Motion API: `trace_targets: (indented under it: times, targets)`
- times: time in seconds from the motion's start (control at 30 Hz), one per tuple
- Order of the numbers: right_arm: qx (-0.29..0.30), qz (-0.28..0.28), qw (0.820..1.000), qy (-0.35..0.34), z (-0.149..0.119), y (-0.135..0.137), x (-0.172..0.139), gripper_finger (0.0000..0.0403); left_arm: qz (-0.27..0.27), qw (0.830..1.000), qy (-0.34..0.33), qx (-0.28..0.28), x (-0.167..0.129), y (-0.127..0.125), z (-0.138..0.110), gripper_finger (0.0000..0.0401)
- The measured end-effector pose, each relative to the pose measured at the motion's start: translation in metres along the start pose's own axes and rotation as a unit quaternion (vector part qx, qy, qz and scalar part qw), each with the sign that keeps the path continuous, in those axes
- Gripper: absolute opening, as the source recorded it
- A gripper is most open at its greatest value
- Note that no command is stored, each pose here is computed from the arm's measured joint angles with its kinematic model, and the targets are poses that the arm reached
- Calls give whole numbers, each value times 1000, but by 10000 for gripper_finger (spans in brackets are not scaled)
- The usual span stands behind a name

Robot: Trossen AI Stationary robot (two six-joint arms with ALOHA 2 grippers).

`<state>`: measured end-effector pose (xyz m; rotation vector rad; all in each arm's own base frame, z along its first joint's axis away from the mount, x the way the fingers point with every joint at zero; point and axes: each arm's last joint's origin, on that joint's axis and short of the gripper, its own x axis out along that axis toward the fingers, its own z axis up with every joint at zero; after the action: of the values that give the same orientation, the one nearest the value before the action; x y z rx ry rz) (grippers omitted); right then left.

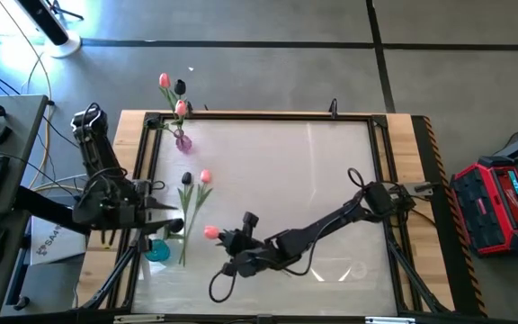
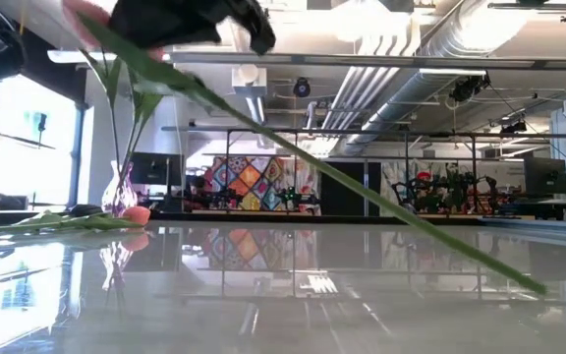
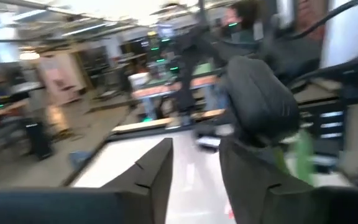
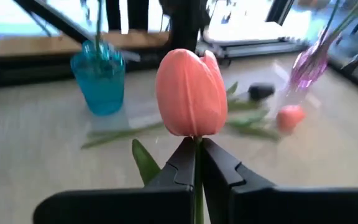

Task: Sort flowers into vase by color
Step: Put the pink flower into the blue glass vase

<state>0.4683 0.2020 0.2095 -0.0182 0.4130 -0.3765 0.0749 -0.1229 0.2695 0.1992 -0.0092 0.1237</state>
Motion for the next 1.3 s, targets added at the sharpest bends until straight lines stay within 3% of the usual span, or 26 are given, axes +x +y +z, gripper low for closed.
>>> trace_targets:
  times: [0.13, 0.4, 0.53, 0.63, 0.83, 1.0, 1.13, 1.3]
  targets:
    - [-18, -30, 999, -37, 7, 7, -13, 0, 57, 998, 24, 27, -13, 3, 6, 161]
    - [-31, -95, 993, -55, 11, 7, -24, 0, -31, 999, 3, -28, -35, 8, 15, 181]
    - [-59, -129, 986, -82, 19, 8, -27, 0, -121, 991, -21, -52, -44, 3, 16, 180]
    - [-73, -131, 982, -116, 31, 10, -29, 0, -159, 985, -30, -63, -47, -2, 15, 179]
    - [-108, -128, 961, -220, 65, 8, -42, 0, -137, 989, -23, -60, -45, -5, 14, 179]
    - [-131, -172, 934, -283, 85, 0, -58, 0, -106, 993, -17, -57, -39, -3, 14, 179]
    - [-126, -188, 920, -320, 93, -4, -69, 0, -95, 994, -16, -50, -36, -3, 13, 179]
    - [-98, -165, 898, -395, 100, -8, -79, 0, -84, 995, -14, -49, -34, -2, 13, 179]
